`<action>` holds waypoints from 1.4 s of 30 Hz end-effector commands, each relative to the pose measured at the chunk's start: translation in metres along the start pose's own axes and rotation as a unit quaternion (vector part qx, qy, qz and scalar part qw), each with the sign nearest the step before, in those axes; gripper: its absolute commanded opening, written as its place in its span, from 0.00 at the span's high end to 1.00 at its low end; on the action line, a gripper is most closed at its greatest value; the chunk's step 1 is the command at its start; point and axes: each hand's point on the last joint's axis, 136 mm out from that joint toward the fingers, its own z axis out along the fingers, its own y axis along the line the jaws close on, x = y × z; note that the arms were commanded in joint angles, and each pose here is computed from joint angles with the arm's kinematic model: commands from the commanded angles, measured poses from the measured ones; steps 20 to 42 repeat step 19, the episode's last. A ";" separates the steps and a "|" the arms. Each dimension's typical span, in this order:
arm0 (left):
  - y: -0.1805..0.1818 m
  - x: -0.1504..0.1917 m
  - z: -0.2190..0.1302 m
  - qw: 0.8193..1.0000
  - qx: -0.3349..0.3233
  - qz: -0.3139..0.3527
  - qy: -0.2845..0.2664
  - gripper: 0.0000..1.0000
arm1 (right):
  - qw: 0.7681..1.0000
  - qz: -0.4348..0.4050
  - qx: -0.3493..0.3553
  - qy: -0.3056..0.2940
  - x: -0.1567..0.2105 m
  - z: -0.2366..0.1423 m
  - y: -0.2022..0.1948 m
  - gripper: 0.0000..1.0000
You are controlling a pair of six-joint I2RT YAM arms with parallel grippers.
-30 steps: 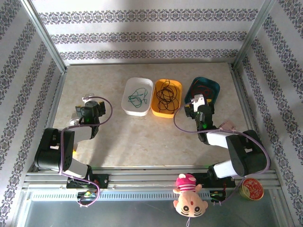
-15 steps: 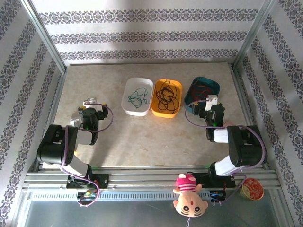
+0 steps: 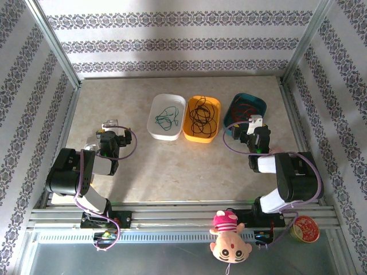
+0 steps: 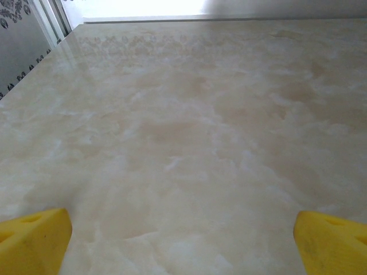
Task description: Untangle the cables
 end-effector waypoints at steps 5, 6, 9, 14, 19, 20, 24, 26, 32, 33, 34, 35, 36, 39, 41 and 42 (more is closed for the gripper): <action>0.003 -0.015 0.002 1.000 0.001 -0.006 -0.026 0.01 | 1.000 0.010 -0.005 -0.023 -0.014 0.001 0.001 0.02; 0.002 -0.015 0.002 1.000 0.001 -0.007 -0.025 0.01 | 1.000 0.010 -0.005 -0.023 -0.014 0.001 0.001 0.02; 0.002 -0.014 0.002 1.000 0.001 -0.007 -0.025 0.01 | 1.000 0.011 -0.005 -0.022 -0.014 0.001 0.001 0.02; 0.002 -0.015 0.002 1.000 0.001 -0.007 -0.025 0.01 | 0.999 0.019 -0.019 -0.020 -0.013 0.002 0.001 0.02; 0.003 -0.014 0.002 1.000 0.001 -0.007 -0.024 0.01 | 0.999 0.021 -0.024 -0.021 -0.013 0.002 0.001 0.02; 0.003 -0.014 0.002 1.000 0.001 -0.007 -0.024 0.01 | 0.999 0.021 -0.024 -0.021 -0.013 0.002 0.001 0.02; 0.003 -0.014 0.002 1.000 0.001 -0.007 -0.024 0.01 | 0.999 0.021 -0.024 -0.021 -0.013 0.002 0.001 0.02; 0.003 -0.014 0.002 1.000 0.001 -0.007 -0.024 0.01 | 0.999 0.021 -0.024 -0.021 -0.013 0.002 0.001 0.02; 0.003 -0.014 0.002 1.000 0.001 -0.007 -0.024 0.01 | 0.999 0.021 -0.024 -0.021 -0.013 0.002 0.001 0.02; 0.003 -0.014 0.002 1.000 0.001 -0.007 -0.024 0.01 | 0.999 0.021 -0.024 -0.021 -0.013 0.002 0.001 0.02; 0.003 -0.014 0.002 1.000 0.001 -0.007 -0.024 0.01 | 0.999 0.021 -0.024 -0.021 -0.013 0.002 0.001 0.02; 0.003 -0.014 0.002 1.000 0.001 -0.007 -0.024 0.01 | 0.999 0.021 -0.024 -0.021 -0.013 0.002 0.001 0.02; 0.003 -0.014 0.002 1.000 0.001 -0.007 -0.024 0.01 | 0.999 0.021 -0.024 -0.021 -0.013 0.002 0.001 0.02; 0.003 -0.014 0.002 1.000 0.001 -0.007 -0.024 0.01 | 0.999 0.021 -0.024 -0.021 -0.013 0.002 0.001 0.02; 0.003 -0.014 0.002 1.000 0.001 -0.007 -0.024 0.01 | 0.999 0.021 -0.024 -0.021 -0.013 0.002 0.001 0.02; 0.003 -0.014 0.002 1.000 0.001 -0.007 -0.024 0.01 | 0.999 0.021 -0.024 -0.021 -0.013 0.002 0.001 0.02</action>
